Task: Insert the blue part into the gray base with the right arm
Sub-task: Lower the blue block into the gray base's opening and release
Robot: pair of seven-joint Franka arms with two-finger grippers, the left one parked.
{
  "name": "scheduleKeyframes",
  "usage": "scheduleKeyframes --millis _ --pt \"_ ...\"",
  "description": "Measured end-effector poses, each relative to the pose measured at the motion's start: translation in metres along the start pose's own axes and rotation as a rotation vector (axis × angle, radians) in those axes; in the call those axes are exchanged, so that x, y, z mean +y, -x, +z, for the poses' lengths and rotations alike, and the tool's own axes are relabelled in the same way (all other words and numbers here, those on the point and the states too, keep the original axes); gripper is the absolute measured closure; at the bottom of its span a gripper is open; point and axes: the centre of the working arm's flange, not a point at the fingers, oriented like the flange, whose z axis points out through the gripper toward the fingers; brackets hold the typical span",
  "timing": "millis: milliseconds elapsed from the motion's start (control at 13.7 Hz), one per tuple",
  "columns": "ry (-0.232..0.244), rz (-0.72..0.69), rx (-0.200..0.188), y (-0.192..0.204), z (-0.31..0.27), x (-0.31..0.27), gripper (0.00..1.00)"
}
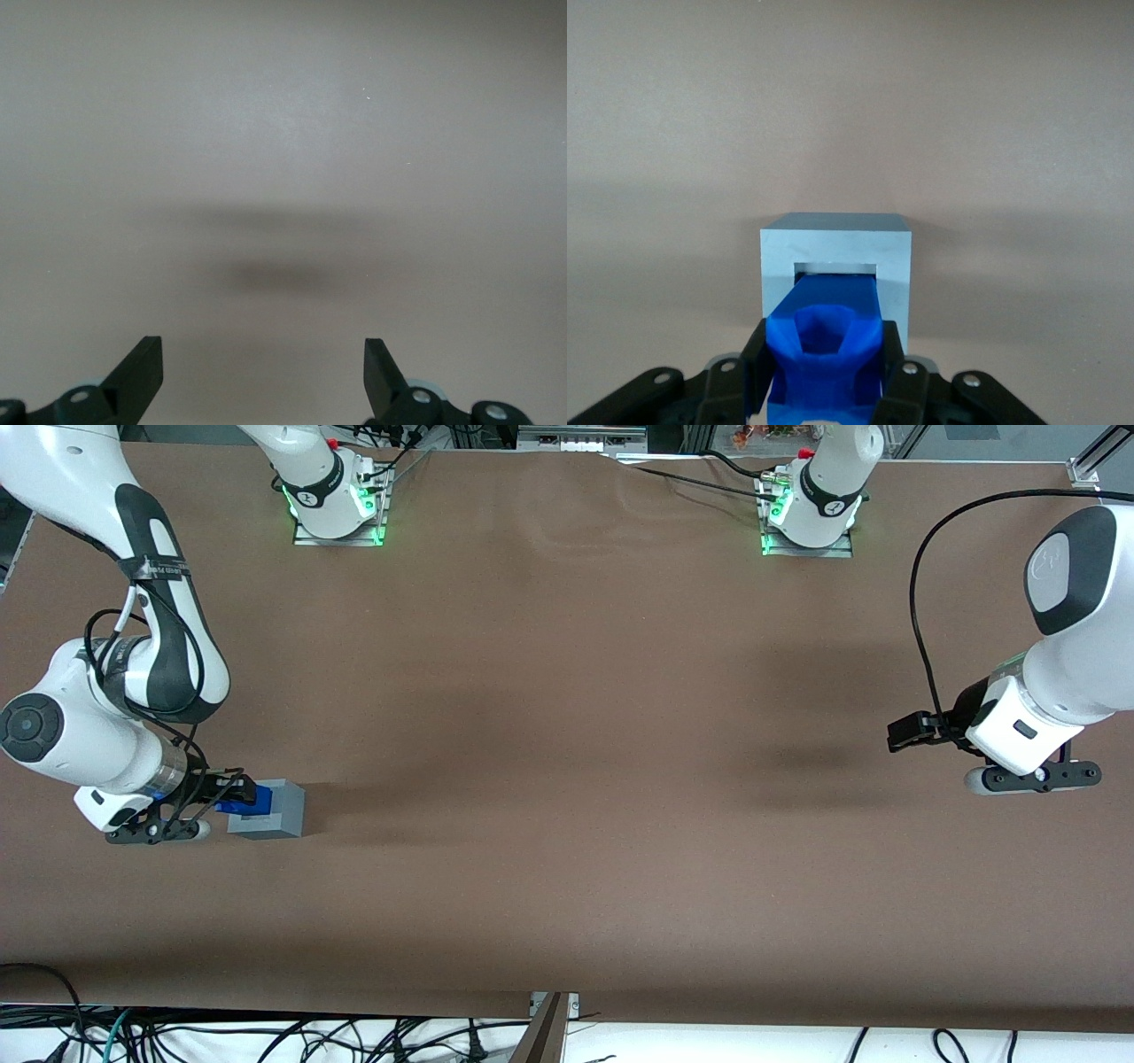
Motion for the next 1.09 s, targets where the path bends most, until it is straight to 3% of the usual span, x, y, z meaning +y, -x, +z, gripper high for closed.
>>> scheduleKeyframes --millis 1092 --pt "0.002 0.007 0.025 -0.004 0.009 0.000 0.48"
